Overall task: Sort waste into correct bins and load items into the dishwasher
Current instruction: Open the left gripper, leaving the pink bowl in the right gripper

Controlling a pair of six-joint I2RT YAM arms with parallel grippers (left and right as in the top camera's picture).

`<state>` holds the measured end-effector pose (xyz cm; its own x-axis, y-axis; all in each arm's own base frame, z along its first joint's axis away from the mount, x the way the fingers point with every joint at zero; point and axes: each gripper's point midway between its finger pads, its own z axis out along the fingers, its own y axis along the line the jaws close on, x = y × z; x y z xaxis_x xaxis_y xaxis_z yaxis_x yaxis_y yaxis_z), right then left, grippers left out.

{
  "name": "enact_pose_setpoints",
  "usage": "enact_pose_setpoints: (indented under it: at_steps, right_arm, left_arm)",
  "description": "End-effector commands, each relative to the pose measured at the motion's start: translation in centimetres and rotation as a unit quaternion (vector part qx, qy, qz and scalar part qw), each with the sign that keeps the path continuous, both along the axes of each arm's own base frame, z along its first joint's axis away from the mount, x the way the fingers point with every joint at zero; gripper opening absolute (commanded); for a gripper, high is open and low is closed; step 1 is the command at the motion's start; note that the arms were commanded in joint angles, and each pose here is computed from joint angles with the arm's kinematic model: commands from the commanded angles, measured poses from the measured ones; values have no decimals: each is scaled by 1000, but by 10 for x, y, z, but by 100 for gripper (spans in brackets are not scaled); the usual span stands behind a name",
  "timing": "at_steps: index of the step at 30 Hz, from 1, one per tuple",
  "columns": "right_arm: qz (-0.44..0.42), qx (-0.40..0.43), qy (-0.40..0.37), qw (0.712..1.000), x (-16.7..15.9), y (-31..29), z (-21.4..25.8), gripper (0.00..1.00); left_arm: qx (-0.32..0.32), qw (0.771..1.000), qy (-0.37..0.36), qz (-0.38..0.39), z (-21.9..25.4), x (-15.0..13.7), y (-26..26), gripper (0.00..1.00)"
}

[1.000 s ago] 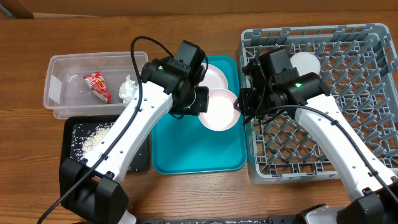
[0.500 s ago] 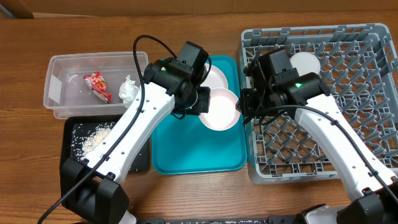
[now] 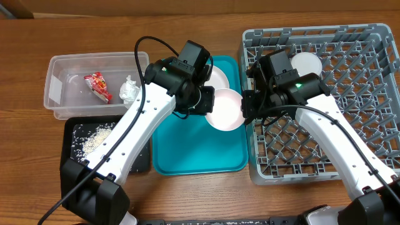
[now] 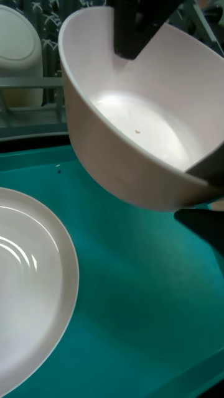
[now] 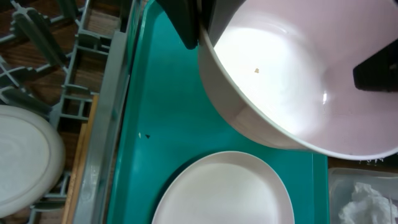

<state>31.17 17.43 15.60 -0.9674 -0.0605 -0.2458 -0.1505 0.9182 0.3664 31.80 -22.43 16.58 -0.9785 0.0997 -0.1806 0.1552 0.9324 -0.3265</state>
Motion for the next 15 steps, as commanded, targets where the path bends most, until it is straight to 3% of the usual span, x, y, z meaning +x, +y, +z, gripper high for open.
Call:
enact_pose_setpoints:
  at_steps: [1, 6, 10, 15]
  right_arm:
    - [-19, -14, -10, 1000, 5, -4, 2, 4]
    - [-46, -56, -32, 997, 15, -19, 0, 4]
    - [-82, -129, -70, 986, 31, -48, 1, 4]
    - [-159, -293, -134, 933, 49, -117, 24, 4]
  left_arm:
    - [-16, 1000, -7, -7, 8, 2, -6, 30]
    - [-20, 1000, -10, -6, 10, 4, -6, 46]
    - [-57, 998, -5, -17, 26, 6, -9, 49]
    - [-76, 997, -5, -13, 44, 10, -2, 49]
